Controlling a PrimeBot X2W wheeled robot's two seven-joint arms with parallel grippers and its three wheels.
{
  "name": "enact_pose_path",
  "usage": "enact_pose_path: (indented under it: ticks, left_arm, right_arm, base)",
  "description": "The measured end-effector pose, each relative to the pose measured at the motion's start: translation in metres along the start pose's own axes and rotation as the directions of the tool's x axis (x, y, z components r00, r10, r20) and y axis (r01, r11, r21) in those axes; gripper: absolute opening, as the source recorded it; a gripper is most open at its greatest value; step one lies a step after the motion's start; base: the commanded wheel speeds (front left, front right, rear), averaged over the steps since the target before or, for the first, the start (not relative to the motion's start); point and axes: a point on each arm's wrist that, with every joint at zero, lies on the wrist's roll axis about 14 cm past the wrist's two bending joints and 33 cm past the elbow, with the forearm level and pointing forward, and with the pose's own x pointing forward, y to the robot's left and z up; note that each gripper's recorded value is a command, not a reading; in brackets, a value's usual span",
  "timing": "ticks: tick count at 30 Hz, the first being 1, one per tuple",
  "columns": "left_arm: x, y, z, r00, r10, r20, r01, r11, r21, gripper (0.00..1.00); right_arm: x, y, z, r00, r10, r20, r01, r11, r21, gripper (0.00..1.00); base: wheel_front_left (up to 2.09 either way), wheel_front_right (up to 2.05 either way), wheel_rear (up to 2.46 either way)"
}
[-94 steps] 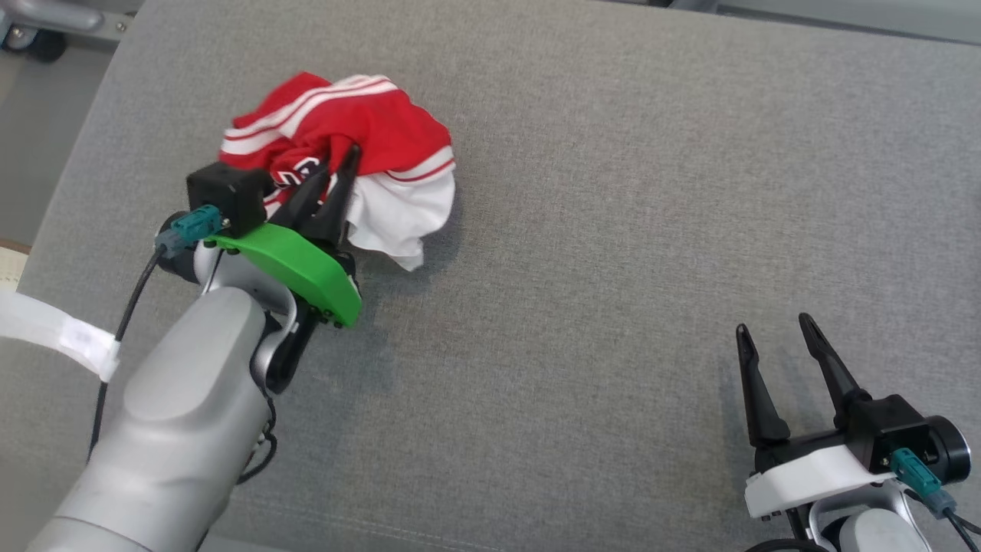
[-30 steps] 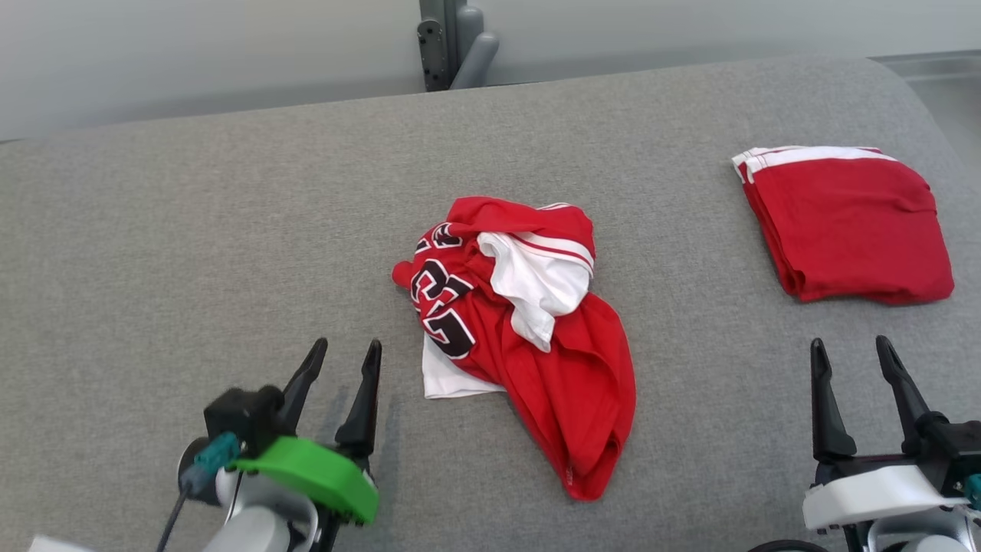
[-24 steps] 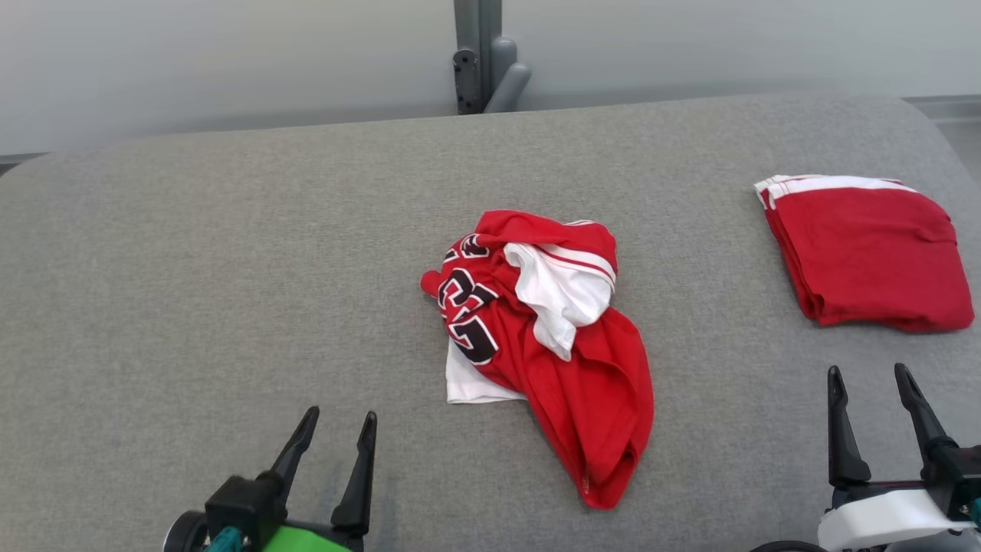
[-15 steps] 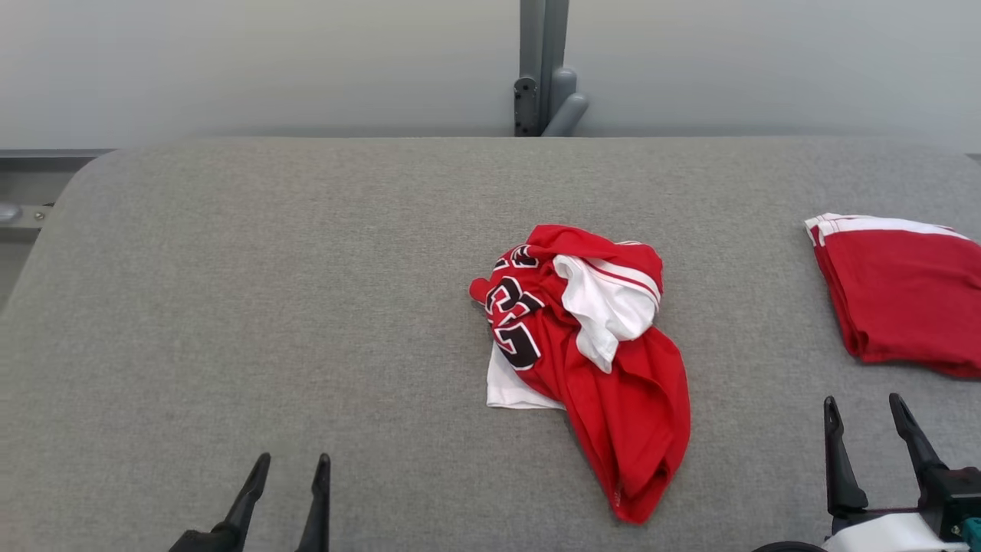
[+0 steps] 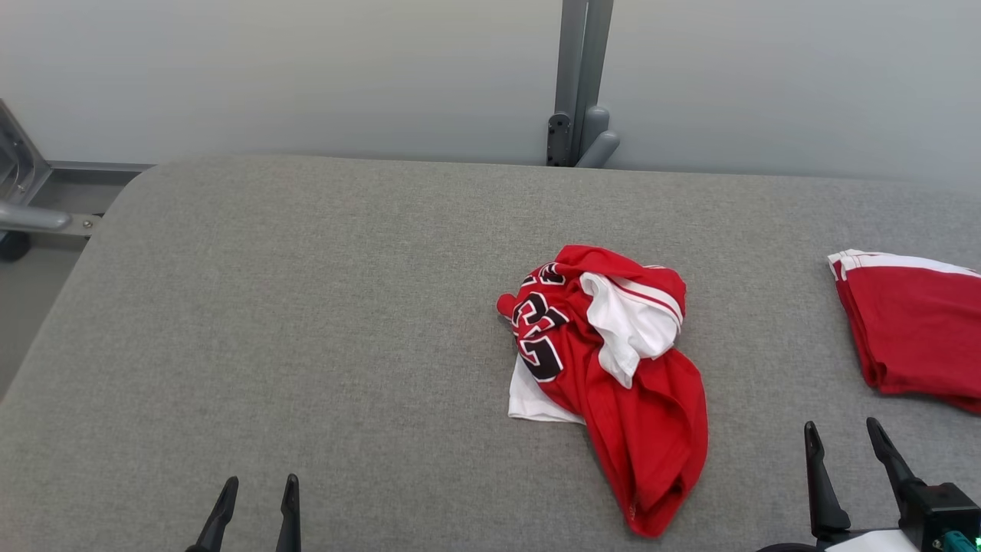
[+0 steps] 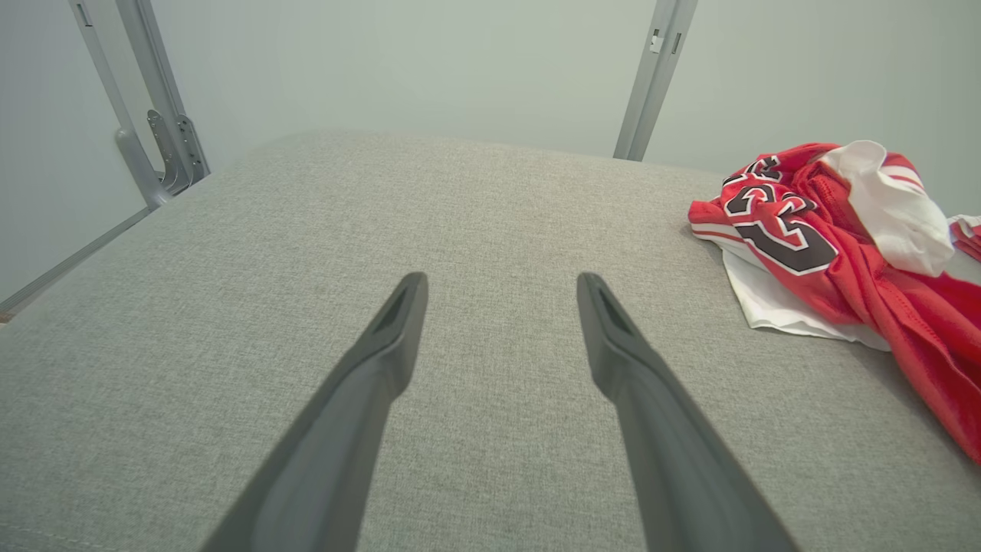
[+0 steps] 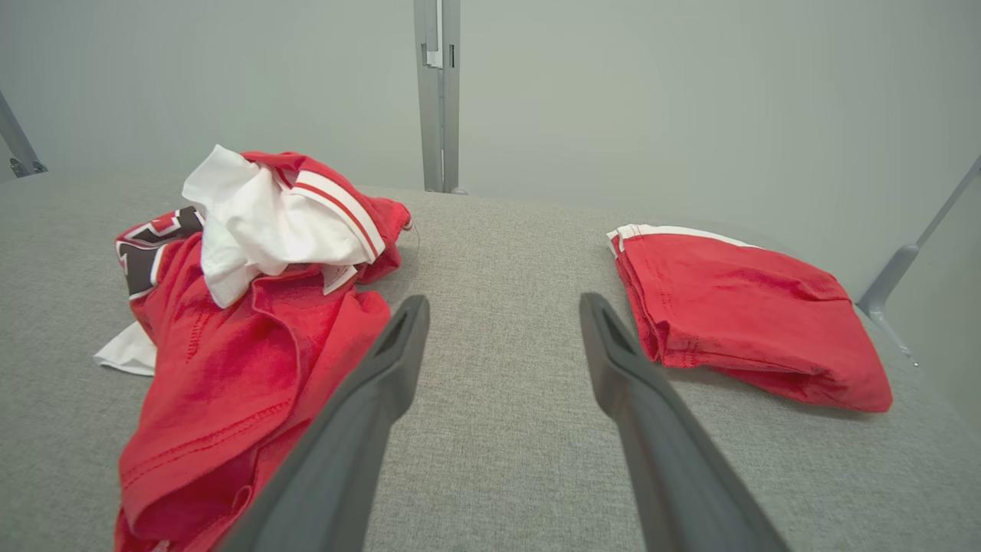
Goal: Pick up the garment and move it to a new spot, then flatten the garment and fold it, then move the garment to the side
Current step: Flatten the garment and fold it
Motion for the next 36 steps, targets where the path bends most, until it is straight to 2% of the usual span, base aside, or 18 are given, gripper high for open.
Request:
enact_pose_path:
  ticks: [13,17,21,23,25,30,32,36]
  left_arm:
    - [0.006,-0.007,-0.003,1.0,-0.012,-0.004,0.012,1.0,-0.015,1.0]
    - [0.017,-0.026,0.001,0.998,-0.068,0.007,0.068,0.997,-0.026,1.0]
    - [0.034,-0.065,0.006,0.983,-0.179,0.025,0.18,0.982,-0.057,1.0]
    - [0.044,-0.095,0.012,0.963,-0.266,0.044,0.269,0.96,-0.072,1.0]
    - [0.049,-0.131,0.014,0.929,-0.366,0.05,0.369,0.925,-0.088,1.0]
    - [0.057,-0.205,0.015,0.817,-0.576,0.014,0.573,0.811,-0.116,1.0]
    - [0.059,-0.223,0.006,0.783,-0.621,-0.046,0.605,0.776,-0.178,1.0]
    - [0.048,-0.263,-0.015,0.666,-0.725,-0.176,0.64,0.676,-0.364,1.0]
  right_arm:
    - [-0.002,-0.003,0.0,1.0,-0.01,0.001,0.01,1.0,0.001,1.0]
    - [-0.002,-0.004,0.0,1.0,-0.015,0.002,0.015,1.0,0.001,1.0]
    - [0.001,-0.005,0.003,1.0,-0.02,0.011,0.02,1.0,0.002,1.0]
    - [0.001,-0.007,0.002,1.0,-0.028,0.008,0.028,1.0,0.003,1.0]
    - [0.0,-0.009,0.001,0.999,-0.036,0.004,0.036,0.999,0.004,1.0]
    - [0.003,-0.021,0.0,0.997,-0.072,0.003,0.072,0.997,0.002,1.0]
    - [0.003,-0.026,-0.001,0.996,-0.09,-0.002,0.09,0.996,0.0,1.0]
    - [0.004,-0.038,-0.003,0.992,-0.128,-0.006,0.128,0.992,0.003,1.0]
  base:
    - [0.0,0.0,0.0]
    - [0.0,0.0,0.0]
    - [0.0,0.0,0.0]
    - [0.0,0.0,0.0]
    - [0.0,0.0,0.0]
    - [0.0,0.0,0.0]
    - [0.0,0.0,0.0]
    - [0.0,0.0,0.0]
